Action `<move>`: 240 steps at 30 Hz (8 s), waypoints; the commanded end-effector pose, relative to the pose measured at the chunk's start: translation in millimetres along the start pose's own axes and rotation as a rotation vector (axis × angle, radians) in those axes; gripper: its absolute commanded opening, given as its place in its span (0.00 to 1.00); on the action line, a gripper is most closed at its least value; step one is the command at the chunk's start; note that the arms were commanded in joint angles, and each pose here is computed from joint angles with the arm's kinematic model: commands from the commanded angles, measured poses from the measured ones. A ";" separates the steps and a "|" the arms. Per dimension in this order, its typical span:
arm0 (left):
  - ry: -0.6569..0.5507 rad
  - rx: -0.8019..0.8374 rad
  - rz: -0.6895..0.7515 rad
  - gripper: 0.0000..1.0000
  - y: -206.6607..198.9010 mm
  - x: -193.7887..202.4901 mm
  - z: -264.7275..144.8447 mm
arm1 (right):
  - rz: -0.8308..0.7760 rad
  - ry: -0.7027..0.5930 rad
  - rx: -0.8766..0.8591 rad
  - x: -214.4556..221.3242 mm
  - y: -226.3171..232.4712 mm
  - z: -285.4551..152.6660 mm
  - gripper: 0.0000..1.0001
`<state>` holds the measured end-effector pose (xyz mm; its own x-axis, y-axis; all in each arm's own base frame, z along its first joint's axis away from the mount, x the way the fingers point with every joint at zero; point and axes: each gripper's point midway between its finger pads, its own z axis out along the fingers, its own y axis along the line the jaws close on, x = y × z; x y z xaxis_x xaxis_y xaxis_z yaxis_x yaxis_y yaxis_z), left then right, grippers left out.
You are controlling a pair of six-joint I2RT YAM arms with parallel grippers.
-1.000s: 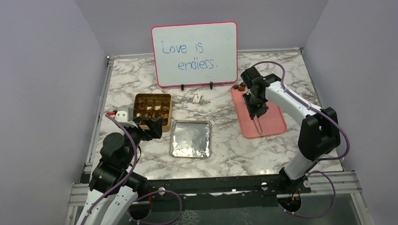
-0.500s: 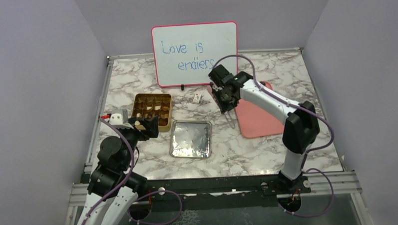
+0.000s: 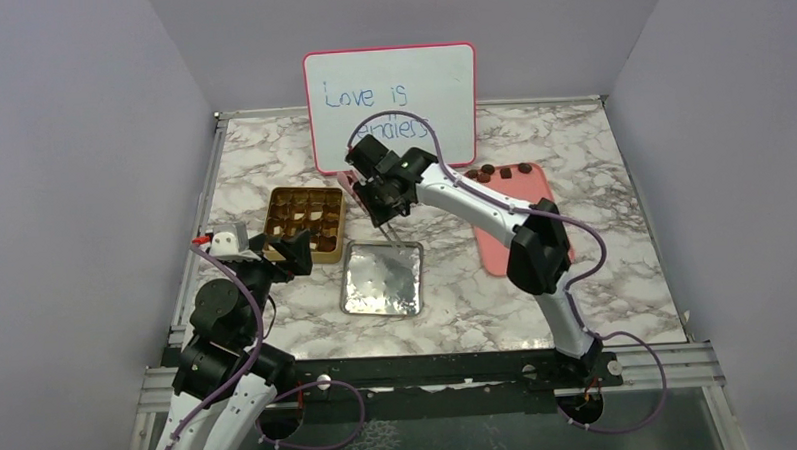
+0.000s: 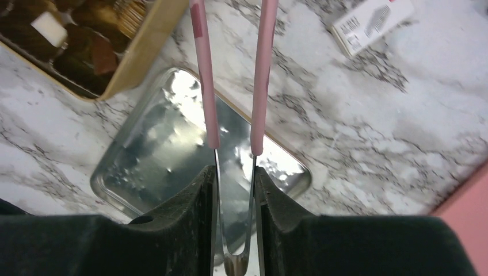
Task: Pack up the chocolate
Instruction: Place the fake chocolate in the packing box, then adjust the clamp, then pick up the fake chocolate from the plate.
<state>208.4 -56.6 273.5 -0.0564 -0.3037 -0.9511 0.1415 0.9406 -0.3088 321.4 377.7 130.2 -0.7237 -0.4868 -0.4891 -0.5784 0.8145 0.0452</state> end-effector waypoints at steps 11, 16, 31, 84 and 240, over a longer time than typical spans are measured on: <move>-0.025 -0.009 -0.010 0.99 0.3 -8.6 -1.1 | -0.060 -0.015 -0.115 -17.3 53.8 40.5 0.31; -0.028 -0.009 -0.012 0.99 0.5 -9.1 -1.6 | -0.070 0.008 -0.085 -11.8 48.4 41.0 0.31; -0.018 -0.001 -0.011 0.99 -0.8 -6.6 -1.0 | -0.071 -0.005 -0.073 -12.5 44.1 27.4 0.36; 0.673 0.198 -0.386 0.99 -103.8 150.8 139.2 | -0.048 -0.241 0.016 75.0 -28.4 -122.0 0.36; 0.061 -0.038 0.005 0.99 -4.6 3.5 30.0 | 0.313 -0.056 0.200 102.9 -163.2 -112.9 0.29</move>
<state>238.3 -80.4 264.2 -0.1710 -0.2799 -0.9447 0.1544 0.9393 -0.3063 289.5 132.3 143.0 -0.8769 -0.2147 -0.4300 -0.2147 0.9754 -0.0493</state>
